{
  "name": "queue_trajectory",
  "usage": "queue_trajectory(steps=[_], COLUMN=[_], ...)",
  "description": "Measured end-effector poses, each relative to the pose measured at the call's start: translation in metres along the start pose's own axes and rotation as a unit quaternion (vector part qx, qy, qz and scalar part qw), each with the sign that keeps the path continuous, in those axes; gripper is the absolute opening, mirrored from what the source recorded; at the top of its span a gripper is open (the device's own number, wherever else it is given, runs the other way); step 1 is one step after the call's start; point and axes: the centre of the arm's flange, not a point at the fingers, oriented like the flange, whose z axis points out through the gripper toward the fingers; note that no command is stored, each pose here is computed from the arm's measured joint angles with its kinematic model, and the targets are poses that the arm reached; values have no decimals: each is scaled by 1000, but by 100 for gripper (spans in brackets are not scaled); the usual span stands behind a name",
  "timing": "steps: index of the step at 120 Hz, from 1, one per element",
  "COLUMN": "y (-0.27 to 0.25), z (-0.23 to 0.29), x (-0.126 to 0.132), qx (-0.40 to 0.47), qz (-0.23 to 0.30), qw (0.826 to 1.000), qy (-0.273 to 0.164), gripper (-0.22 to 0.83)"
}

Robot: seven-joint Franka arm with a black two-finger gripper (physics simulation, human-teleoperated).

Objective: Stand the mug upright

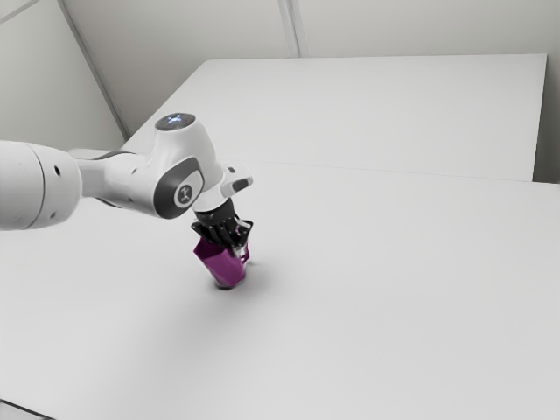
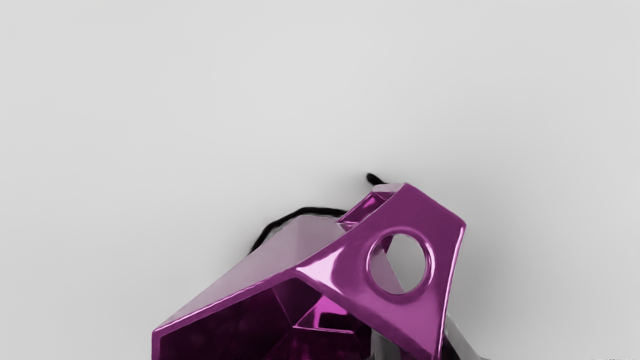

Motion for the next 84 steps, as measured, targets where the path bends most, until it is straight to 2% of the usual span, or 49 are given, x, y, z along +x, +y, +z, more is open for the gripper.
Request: queue_trajectory(steps=[15,32,54,84], y=[8,9,10,9], z=[-8,-36,-81,-168], x=[-1,1,20,42], qx=[1,12,27,52], qz=[8,19,26,26], qw=[1000,999,998,997], qy=[5,25,40,54], gripper=[28,44,54,59])
